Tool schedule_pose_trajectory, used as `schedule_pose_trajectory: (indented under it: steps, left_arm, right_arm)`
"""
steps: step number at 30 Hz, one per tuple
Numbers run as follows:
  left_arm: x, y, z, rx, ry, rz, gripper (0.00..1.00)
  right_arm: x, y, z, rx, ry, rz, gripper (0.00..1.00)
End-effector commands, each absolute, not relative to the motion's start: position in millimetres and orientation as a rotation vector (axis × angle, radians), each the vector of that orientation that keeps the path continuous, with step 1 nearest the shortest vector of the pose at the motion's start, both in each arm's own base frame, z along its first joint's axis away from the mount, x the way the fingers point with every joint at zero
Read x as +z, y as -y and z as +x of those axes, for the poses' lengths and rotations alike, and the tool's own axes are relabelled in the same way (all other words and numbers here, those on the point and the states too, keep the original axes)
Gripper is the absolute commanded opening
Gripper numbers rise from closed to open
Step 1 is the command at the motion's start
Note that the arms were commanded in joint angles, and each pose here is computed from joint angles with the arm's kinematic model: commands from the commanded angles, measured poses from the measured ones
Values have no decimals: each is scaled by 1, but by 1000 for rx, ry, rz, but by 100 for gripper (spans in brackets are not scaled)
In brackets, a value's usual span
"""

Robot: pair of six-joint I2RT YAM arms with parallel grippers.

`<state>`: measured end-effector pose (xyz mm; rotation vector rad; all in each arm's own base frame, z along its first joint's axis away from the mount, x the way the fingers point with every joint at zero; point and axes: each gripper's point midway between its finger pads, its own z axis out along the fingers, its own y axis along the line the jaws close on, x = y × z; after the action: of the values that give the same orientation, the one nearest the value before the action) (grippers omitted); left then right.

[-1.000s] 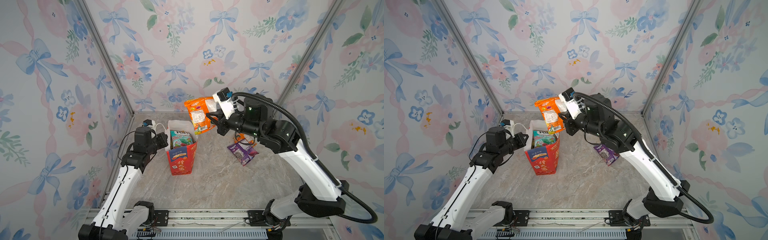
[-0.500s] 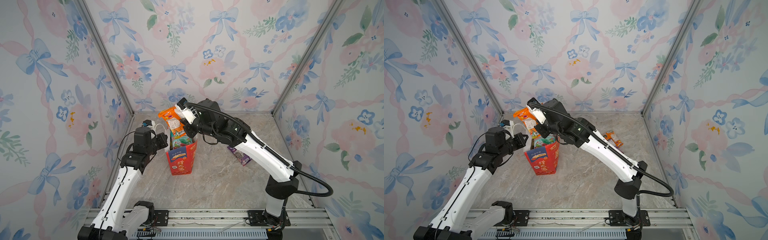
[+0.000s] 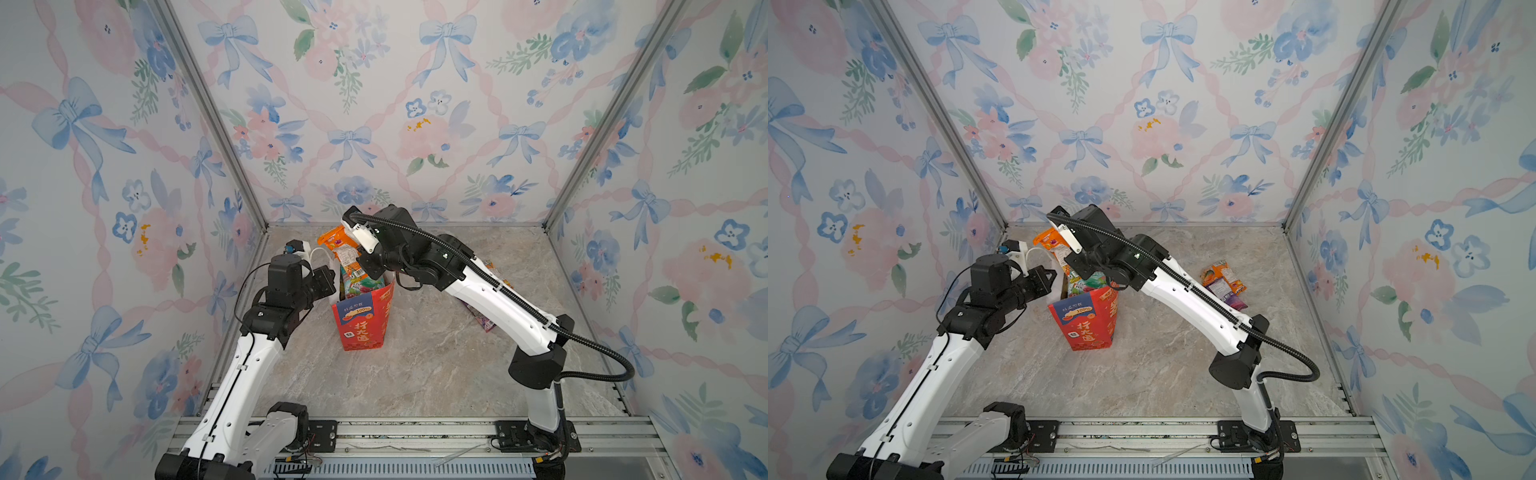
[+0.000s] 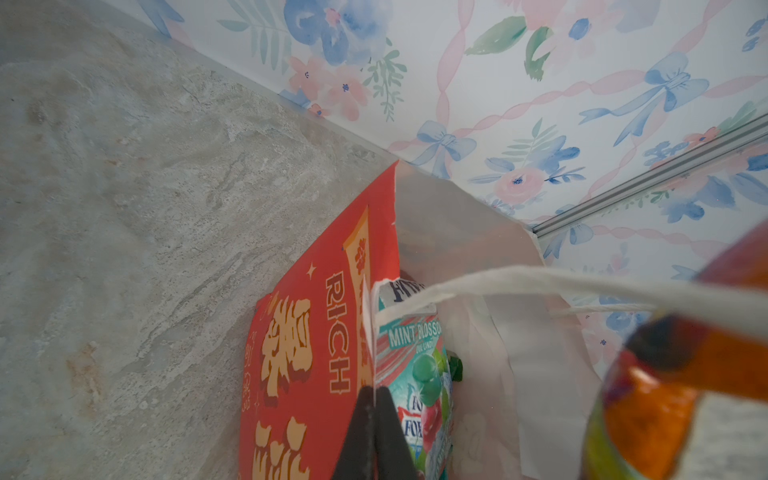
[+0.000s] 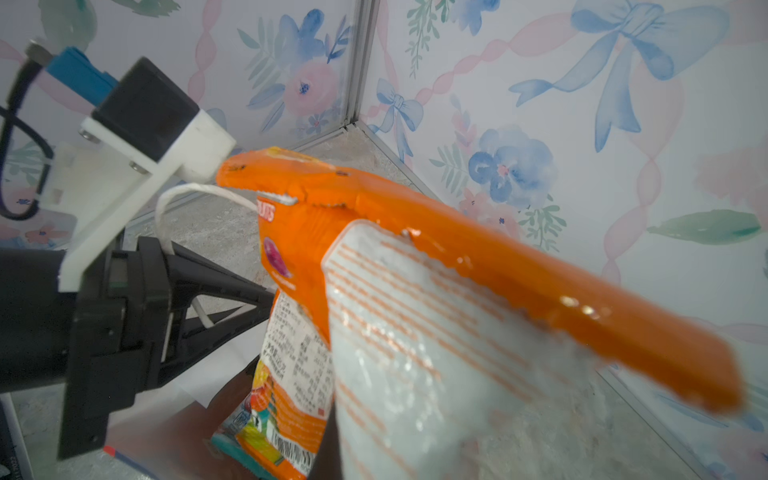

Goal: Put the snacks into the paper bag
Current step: 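Carry the orange fruit candy bag over the paper bag, then lower the orange bag into the paper bag and open the right gripper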

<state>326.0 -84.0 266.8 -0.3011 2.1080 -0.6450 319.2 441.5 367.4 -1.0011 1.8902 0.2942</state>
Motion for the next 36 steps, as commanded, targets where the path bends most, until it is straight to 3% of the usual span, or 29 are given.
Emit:
schedule_pose_trajectory:
  steps: [1, 34, 36]
  left_arm:
    - [268, 84, 324, -649, -2103, -302, 0]
    - [269, 85, 327, -649, -2103, -301, 0]
    - [269, 85, 327, -649, -2103, -301, 0]
  right_arm:
    - [371, -439, 324, 312, -1907, -967, 0]
    - [327, -433, 286, 633, -2227, -1007, 0]
    - [325, -433, 287, 637, -2236, -1007, 3]
